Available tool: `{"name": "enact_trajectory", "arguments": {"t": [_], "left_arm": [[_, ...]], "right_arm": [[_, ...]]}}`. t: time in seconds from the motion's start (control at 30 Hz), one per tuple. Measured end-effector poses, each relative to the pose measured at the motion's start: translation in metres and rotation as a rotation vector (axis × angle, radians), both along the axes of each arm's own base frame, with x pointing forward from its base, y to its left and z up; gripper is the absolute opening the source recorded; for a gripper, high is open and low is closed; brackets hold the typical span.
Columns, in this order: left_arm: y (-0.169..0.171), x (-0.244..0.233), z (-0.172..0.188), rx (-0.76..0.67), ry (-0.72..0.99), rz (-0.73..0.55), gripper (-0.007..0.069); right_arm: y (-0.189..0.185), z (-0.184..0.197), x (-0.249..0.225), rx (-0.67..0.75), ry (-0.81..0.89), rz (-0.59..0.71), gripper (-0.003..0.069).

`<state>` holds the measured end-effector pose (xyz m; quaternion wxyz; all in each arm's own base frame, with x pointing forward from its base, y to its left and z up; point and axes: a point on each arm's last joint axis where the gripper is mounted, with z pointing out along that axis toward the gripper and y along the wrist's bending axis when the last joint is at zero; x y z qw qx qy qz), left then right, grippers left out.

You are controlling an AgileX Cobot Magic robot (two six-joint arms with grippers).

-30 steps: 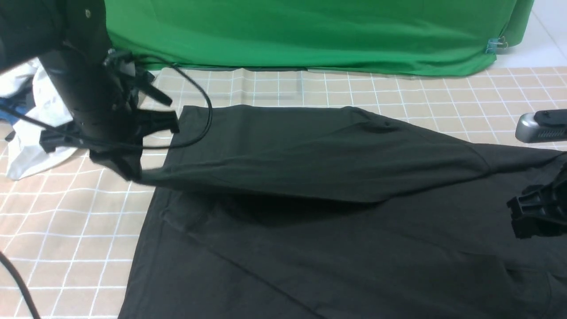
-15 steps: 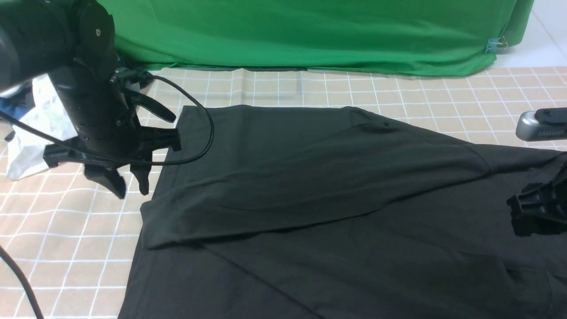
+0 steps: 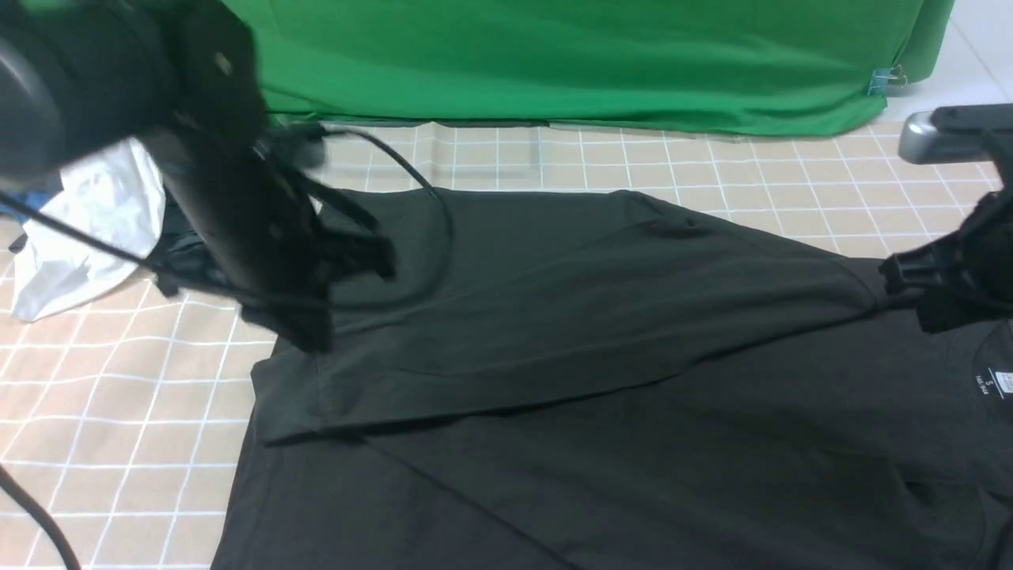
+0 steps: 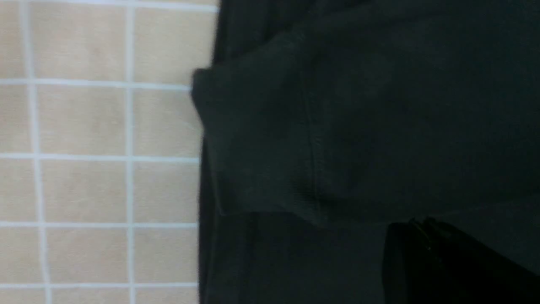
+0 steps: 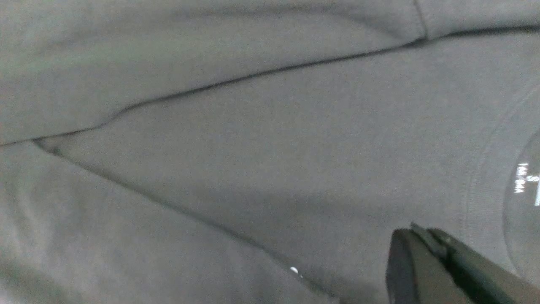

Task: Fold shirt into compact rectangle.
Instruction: 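Grasp the near edge of the shirt at its hem and shoulder corners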

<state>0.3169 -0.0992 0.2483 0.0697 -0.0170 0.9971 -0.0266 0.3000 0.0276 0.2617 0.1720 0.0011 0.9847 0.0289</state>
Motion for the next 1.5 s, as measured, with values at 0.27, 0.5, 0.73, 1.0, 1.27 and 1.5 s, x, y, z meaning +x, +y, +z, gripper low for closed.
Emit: {"name": "enact_trajectory", "arguments": {"t": [0.27,0.5,0.73,1.0,1.27,1.5], "left_arm": [[-0.004,-0.017,-0.048,-0.021,-0.026,0.004,0.0011],[-0.004,-0.020,-0.053,-0.027,-0.020,0.009,0.0012],[-0.004,-0.020,-0.053,-0.031,-0.022,0.012,0.0013],[-0.004,-0.019,-0.053,-0.032,-0.024,0.013,0.0013],[-0.004,-0.019,-0.053,-0.034,-0.023,0.014,0.0013],[-0.004,-0.019,-0.053,-0.034,-0.023,0.014,0.0013]], "right_arm": [[-0.022,-0.034,0.046,0.045,0.092,-0.065,0.0118],[-0.038,-0.073,0.080,0.050,0.108,-0.127,0.0447],[-0.038,-0.090,0.106,0.076,0.061,-0.150,0.0473],[-0.038,-0.100,0.124,0.081,0.057,-0.126,0.0165],[-0.039,-0.076,0.136,0.082,0.037,-0.092,0.0061],[-0.041,-0.062,0.138,0.082,0.056,-0.082,0.0072]]}}
